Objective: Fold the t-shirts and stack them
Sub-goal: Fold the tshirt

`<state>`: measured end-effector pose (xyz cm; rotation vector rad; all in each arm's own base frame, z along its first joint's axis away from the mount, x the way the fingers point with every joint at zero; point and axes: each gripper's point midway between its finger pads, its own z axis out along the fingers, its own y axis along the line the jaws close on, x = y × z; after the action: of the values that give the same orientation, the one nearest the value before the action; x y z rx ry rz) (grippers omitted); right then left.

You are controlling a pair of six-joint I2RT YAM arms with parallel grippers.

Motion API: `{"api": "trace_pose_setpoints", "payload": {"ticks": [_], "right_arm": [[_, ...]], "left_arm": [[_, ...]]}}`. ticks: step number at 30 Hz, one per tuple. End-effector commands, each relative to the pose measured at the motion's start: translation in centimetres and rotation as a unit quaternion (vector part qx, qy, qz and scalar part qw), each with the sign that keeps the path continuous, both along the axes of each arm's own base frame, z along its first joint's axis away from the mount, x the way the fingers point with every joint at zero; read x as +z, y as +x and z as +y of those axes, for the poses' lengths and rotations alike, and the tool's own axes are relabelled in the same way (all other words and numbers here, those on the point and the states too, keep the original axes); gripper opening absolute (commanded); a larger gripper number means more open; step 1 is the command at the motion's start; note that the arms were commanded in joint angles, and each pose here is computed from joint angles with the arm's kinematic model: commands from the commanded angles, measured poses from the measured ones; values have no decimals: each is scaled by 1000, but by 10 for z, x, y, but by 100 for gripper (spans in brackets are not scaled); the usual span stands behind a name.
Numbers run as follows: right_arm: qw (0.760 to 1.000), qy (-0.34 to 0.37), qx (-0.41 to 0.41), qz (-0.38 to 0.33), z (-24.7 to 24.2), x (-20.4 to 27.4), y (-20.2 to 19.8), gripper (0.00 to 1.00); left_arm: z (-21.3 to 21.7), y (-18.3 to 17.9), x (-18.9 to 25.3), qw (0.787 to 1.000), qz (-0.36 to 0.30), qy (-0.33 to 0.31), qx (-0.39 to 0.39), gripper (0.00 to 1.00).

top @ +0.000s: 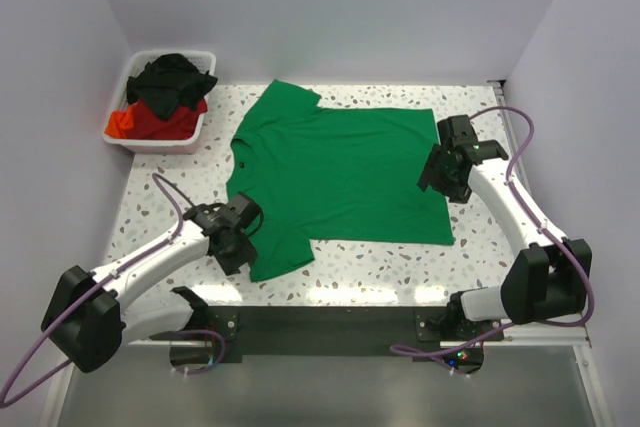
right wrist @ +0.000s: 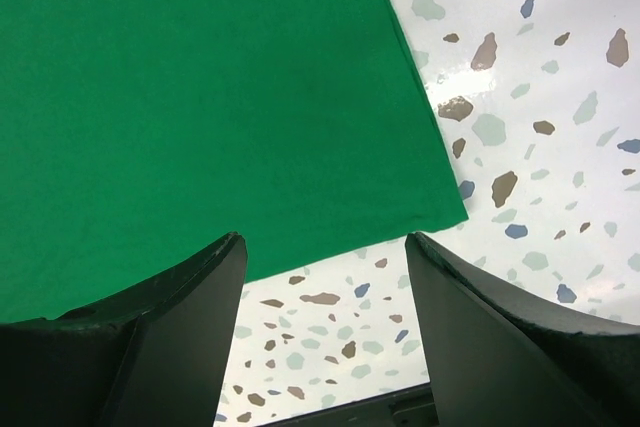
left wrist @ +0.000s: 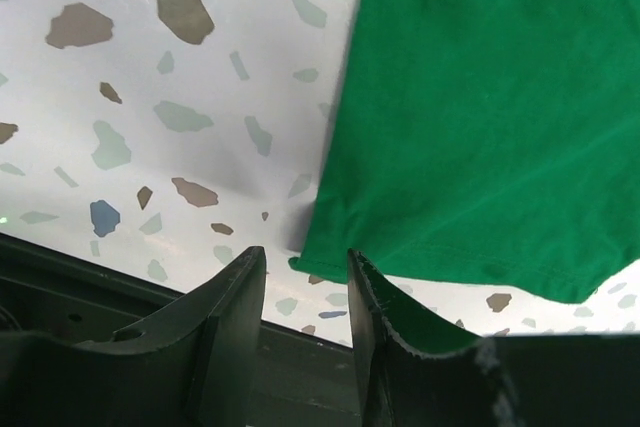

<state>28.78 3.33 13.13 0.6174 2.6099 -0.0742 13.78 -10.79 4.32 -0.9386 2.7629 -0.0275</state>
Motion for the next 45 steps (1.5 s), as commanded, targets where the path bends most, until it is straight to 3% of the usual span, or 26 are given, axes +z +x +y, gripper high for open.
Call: {"api": "trace_pose_setpoints", "payload": {"ticks": [1, 7, 16, 34, 45], "right_arm": [[1000, 6, -4, -17, 3, 7, 5, 69], [1000, 3, -2, -8, 2, -1, 4, 69], [1000, 2, 1, 0, 2, -6, -1, 69], [1000, 3, 2, 0, 4, -5, 1, 69], [1000, 2, 10, 3, 5, -6, 4, 69]], "left_arm": [[-16, -4, 2, 999, 6, -27, -23, 43], [-20, -13, -1, 999, 16, -33, -39, 42], [-17, -30, -17, 998, 38, -37, -35, 26], [-27, -13, 3, 997, -10, -38, -65, 29], [-30, -18, -17, 996, 0, -12, -92, 31]]}}
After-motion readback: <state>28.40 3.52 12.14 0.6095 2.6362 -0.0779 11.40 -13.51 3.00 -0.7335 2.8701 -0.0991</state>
